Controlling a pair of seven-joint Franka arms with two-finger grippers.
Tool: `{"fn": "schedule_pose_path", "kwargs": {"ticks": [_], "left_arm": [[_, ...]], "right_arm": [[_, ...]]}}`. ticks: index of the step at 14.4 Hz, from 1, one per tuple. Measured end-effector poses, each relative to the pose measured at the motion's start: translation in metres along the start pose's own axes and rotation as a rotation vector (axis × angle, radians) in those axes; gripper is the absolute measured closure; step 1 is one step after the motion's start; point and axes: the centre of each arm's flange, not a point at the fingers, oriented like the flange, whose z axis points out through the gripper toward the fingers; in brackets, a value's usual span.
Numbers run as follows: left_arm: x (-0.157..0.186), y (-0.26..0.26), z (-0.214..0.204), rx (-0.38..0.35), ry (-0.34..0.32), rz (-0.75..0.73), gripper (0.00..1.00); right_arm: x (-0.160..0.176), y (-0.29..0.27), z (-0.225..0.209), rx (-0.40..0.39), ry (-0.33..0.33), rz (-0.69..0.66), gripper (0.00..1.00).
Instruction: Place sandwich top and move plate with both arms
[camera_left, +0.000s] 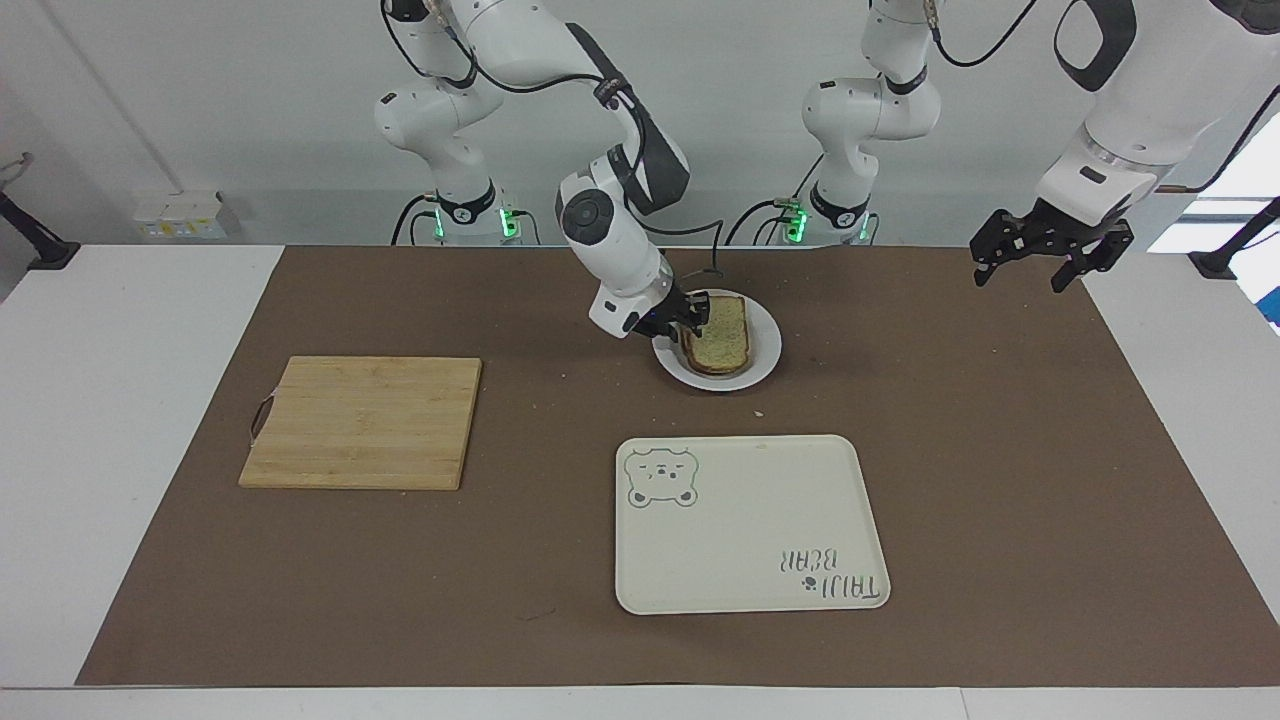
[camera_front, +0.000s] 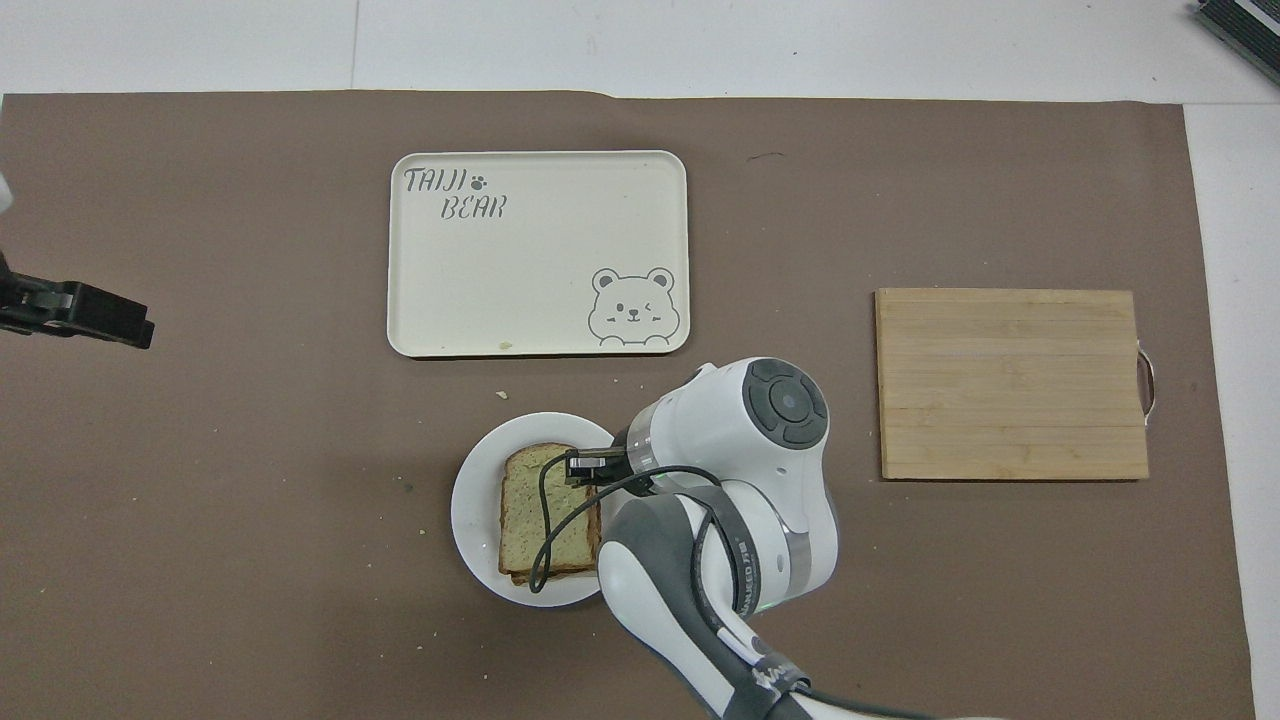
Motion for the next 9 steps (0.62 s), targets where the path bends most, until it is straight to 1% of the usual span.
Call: {"fn": "schedule_pose_path", "kwargs": {"ticks": [1,4,5,7,9], "left_arm": [[0.0,0.0,0.0,0.0,0.0,0.0,0.0],[0.0,0.0,0.0,0.0,0.0,0.0,0.0],[0.0,0.0,0.0,0.0,0.0,0.0,0.0],[0.0,0.0,0.0,0.0,0.0,0.0,0.0],[0.0,0.0,0.0,0.0,0.0,0.0,0.0]], "right_arm": [[0.007,0.004,-0.011,-0.006,0.021,-0.005,0.36],[0.031,0.03,-0.06,-0.07,0.113,-0.037,0.04],[0.038,0.043,-0.077,-0.087,0.136,-0.033,0.0],[0.046,0.066,-0.109,-0.127,0.153,-0.025,0.0],[0.049,0.088,-0.142,-0.186,0.125,-0.017,0.0]]}}
